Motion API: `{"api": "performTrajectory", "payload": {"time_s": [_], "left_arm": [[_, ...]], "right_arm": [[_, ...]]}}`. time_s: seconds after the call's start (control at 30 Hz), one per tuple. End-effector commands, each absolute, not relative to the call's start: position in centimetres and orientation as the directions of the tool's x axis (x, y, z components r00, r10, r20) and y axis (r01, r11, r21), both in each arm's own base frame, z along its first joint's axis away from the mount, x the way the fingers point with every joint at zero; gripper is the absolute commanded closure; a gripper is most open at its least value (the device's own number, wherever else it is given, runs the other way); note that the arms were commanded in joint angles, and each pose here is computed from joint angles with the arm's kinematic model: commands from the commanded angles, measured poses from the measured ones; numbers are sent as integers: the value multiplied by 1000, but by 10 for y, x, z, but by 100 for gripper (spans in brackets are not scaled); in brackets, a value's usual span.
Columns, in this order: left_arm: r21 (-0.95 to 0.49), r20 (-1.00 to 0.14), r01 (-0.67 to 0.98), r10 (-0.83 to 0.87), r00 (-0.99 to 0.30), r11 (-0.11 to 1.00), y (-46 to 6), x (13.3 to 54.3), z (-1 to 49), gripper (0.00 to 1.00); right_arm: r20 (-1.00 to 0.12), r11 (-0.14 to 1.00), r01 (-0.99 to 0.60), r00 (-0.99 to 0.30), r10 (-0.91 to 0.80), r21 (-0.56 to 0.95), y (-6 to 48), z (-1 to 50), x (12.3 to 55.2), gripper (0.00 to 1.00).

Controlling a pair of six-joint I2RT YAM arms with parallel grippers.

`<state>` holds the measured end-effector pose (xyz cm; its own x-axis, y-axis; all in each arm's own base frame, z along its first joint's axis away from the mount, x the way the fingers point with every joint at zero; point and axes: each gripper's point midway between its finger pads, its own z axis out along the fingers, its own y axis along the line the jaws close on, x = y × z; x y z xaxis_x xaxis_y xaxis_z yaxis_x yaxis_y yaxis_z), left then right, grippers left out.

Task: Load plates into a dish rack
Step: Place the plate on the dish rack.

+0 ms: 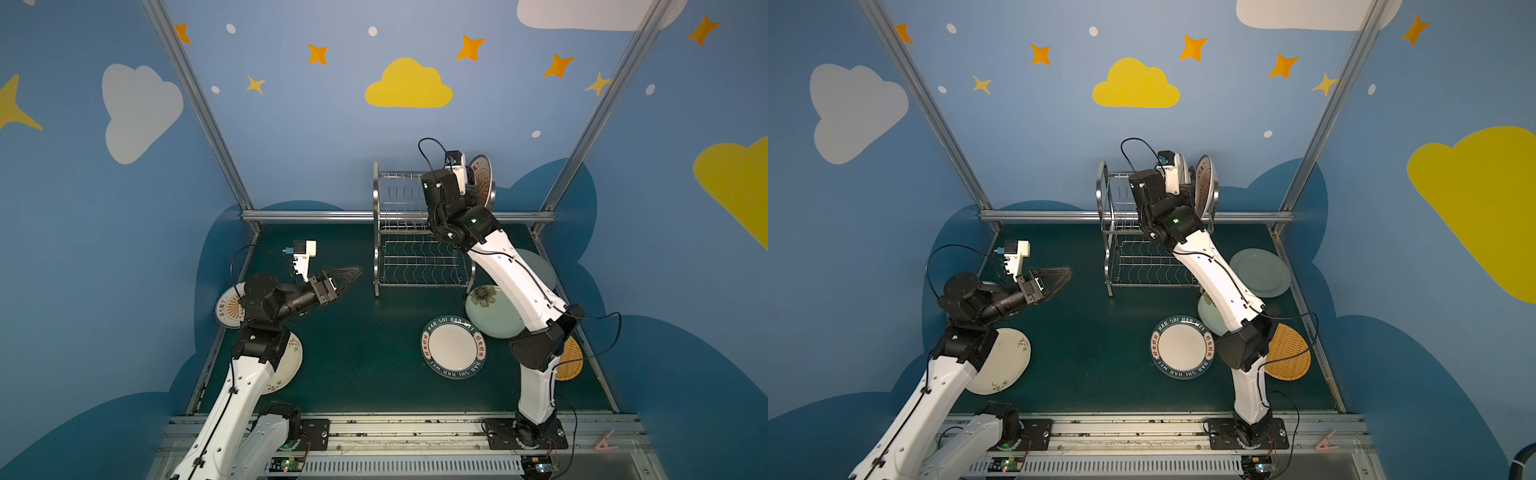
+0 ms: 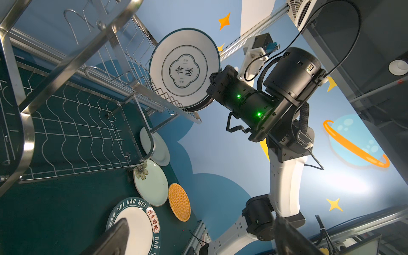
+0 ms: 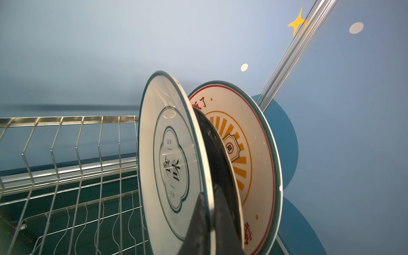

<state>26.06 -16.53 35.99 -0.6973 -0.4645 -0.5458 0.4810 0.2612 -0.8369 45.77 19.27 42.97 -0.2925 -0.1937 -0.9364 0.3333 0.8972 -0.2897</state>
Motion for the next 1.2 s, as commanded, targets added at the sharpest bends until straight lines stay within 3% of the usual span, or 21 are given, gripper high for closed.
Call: {"api": "performTrajectory", "payload": {"time_s": [0.0, 1.17], "left_arm": [[-819, -571, 514, -460, -680, 256, -165, 257, 365, 0], [-823, -565, 506, -472, -676, 259, -161, 260, 364, 0]], "right_arm": [[-905, 904, 264, -358, -231, -335, 192, 417, 454, 96], [-916, 925, 221, -331, -227, -309, 188, 437, 446, 64]]}}
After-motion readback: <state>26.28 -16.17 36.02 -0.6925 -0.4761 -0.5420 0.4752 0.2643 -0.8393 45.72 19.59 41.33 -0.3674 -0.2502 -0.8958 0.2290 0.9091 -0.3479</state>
